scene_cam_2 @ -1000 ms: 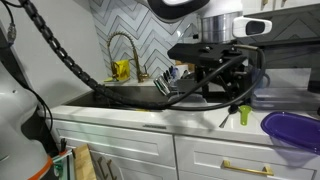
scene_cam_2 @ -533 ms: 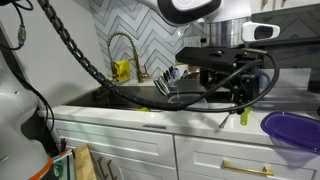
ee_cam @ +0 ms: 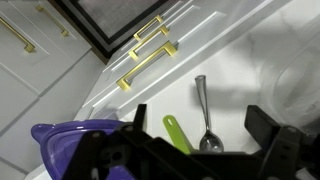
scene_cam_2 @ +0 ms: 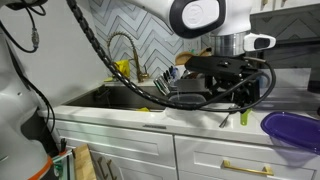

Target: Put the yellow spoon and silver spoon in the bowl, then put the bowl in the sink

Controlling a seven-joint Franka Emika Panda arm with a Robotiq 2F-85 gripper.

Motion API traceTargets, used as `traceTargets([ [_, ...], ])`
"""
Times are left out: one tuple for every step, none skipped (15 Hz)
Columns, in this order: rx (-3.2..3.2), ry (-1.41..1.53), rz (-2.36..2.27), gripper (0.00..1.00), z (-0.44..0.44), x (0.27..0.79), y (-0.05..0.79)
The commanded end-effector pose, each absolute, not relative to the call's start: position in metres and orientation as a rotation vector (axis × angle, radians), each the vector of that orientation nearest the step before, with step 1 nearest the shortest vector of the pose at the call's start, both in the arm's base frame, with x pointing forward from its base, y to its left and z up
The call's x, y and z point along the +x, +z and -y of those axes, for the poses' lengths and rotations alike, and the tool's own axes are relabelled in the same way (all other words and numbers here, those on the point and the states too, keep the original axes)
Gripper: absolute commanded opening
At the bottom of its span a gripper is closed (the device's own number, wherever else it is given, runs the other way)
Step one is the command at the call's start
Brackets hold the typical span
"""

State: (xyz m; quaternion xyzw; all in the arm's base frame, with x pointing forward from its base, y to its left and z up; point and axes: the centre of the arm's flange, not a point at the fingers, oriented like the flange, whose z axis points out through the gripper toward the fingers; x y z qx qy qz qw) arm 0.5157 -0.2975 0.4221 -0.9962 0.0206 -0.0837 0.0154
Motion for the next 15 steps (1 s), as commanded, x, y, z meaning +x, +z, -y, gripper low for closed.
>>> traceTargets([
  [-3.095, -0.273, -0.011, 0.99, 0.310, 0.549, 0.405],
  [-3.093, -0.267, 0.001, 0.97, 0.310, 0.555, 0.402],
  [-3.090, -0.262, 0.012, 0.94, 0.311, 0.561, 0.398],
  [-3.085, -0.257, 0.024, 0.91, 0.311, 0.566, 0.393],
  [-3.082, -0.255, 0.032, 0.88, 0.311, 0.571, 0.389],
  [-3.077, -0.257, 0.044, 0.72, 0.311, 0.576, 0.385],
  [-3.079, -0.257, 0.049, 0.64, 0.312, 0.580, 0.382],
  [-3.071, -0.254, 0.057, 0.62, 0.310, 0.584, 0.379],
  [-3.068, -0.250, 0.065, 0.55, 0.308, 0.588, 0.375],
  [-3.065, -0.242, 0.075, 0.47, 0.305, 0.592, 0.373],
  [-3.059, -0.233, 0.085, 0.47, 0.302, 0.596, 0.369],
  [-3.056, -0.222, 0.093, 0.50, 0.298, 0.599, 0.366],
  [-3.055, -0.201, 0.100, 0.66, 0.293, 0.600, 0.364],
  [-3.052, -0.186, 0.109, 0.72, 0.289, 0.602, 0.363],
  [-3.048, -0.171, 0.116, 0.76, 0.284, 0.602, 0.362],
])
